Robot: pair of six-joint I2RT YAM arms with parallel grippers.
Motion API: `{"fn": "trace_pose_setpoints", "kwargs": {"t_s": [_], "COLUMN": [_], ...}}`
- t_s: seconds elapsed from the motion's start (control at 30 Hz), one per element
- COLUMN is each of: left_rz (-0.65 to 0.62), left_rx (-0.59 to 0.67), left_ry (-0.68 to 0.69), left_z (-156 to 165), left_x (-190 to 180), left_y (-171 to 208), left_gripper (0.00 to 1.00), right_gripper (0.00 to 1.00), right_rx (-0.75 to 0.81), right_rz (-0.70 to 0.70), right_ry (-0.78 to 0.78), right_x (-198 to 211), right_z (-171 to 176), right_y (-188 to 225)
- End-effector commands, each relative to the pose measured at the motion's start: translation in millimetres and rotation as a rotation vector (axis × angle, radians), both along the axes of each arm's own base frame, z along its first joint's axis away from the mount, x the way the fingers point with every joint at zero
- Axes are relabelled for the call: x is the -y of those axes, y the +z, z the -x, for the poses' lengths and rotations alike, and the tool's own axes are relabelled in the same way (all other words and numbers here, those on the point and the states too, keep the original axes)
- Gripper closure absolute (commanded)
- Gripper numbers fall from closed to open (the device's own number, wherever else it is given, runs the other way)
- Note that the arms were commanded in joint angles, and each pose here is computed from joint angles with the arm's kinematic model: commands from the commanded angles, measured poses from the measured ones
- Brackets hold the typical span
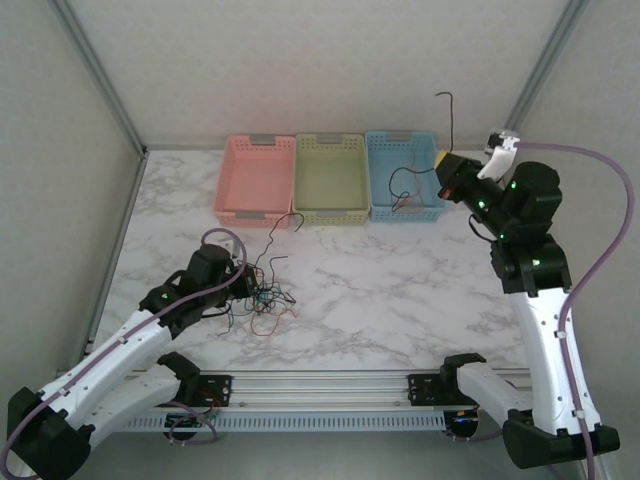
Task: Untangle the cables
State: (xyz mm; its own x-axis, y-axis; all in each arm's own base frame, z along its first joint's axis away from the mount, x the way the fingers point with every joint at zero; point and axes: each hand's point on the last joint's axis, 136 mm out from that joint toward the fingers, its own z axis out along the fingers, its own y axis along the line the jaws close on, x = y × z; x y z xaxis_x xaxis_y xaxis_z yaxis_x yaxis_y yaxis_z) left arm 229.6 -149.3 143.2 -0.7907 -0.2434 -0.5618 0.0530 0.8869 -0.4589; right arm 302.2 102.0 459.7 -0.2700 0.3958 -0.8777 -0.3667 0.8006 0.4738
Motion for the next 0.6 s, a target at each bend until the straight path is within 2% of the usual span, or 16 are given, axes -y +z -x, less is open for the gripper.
{"fn": "trace_pose_setpoints", "kwargs": {"t_s": [0.0,0.4,0.57], "left_rz": [0.011,0.011,0.012], "left_rx": [0.005,0.005,0.001], "left_ry": [0.027,0.027,0.025], "left_z": [-5,-6,-6], "left_x": [-2,-1,-1], "left_y": [-1,0,-1], "left_gripper": [1.00,1.00,1.00], "right_gripper": [1.00,1.00,1.00], "right_rx": [0.034,0.039,0.010], "right_rz": [-0.018,-0.135,-0.125], "right_ry": [0.020,0.118,0.144], "right_x": [-5,-34,-56], "right_z": [-7,-68,-100], "right_y": [20,45,34]}}
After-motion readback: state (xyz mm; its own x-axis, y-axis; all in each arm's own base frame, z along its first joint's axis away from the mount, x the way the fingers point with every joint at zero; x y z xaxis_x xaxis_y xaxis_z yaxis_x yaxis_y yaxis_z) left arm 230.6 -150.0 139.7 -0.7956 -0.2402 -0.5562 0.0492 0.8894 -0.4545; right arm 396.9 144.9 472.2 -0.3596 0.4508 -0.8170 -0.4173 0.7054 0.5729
